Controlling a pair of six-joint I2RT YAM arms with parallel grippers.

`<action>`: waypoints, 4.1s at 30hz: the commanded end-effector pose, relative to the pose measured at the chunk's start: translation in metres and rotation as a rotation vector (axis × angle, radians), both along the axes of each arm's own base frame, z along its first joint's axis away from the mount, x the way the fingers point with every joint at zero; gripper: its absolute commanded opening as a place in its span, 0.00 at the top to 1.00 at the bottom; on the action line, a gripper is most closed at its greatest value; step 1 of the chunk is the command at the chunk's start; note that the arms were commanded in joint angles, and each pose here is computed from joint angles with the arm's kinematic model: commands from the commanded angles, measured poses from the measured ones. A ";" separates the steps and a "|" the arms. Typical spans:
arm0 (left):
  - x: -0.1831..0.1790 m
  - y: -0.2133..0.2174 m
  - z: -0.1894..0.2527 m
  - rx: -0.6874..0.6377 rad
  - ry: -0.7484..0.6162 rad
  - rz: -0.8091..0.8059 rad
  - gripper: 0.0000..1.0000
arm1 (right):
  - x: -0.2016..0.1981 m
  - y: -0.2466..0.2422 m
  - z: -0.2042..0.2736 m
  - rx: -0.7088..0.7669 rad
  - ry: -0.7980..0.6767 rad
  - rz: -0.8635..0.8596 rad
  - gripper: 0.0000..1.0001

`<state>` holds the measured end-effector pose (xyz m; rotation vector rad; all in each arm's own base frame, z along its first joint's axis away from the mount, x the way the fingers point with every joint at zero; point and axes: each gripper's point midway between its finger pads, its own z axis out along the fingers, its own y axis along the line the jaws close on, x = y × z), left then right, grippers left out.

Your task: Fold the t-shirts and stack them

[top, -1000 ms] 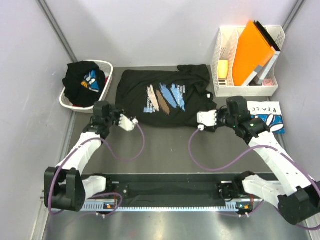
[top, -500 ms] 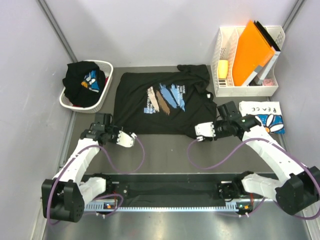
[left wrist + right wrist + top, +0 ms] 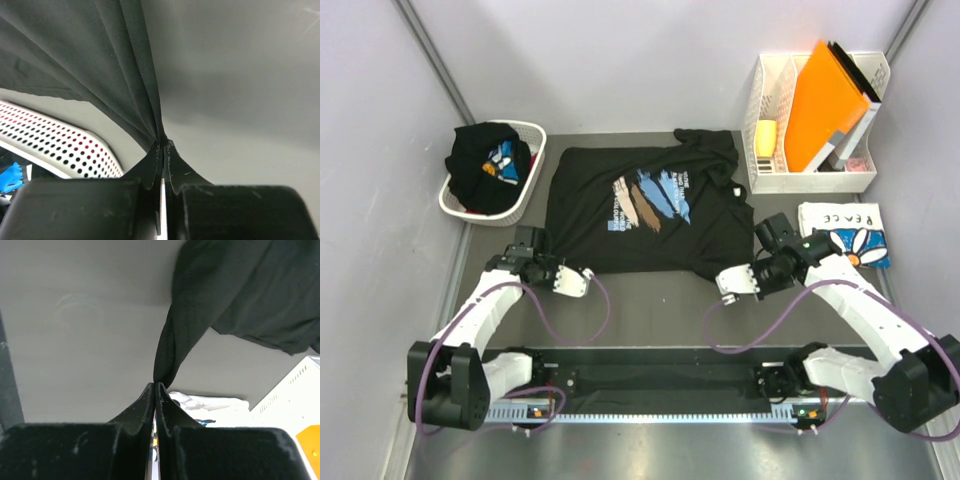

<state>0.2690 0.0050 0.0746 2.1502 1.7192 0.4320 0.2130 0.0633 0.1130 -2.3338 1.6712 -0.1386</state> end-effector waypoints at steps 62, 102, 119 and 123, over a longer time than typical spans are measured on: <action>0.090 -0.022 0.153 -0.488 -0.584 0.298 0.01 | 0.116 0.068 0.115 0.710 -0.525 -0.576 0.14; 0.290 -0.026 0.074 -0.473 -0.603 0.685 0.01 | 0.310 0.162 0.005 0.522 -0.122 -0.660 0.47; 0.302 -0.013 0.067 -0.283 -0.758 0.650 0.01 | 0.324 0.134 -0.015 0.462 -0.171 -0.746 0.53; 0.301 -0.017 0.057 -0.256 -0.752 0.639 0.01 | 0.326 0.120 -0.013 0.460 -0.173 -0.778 0.57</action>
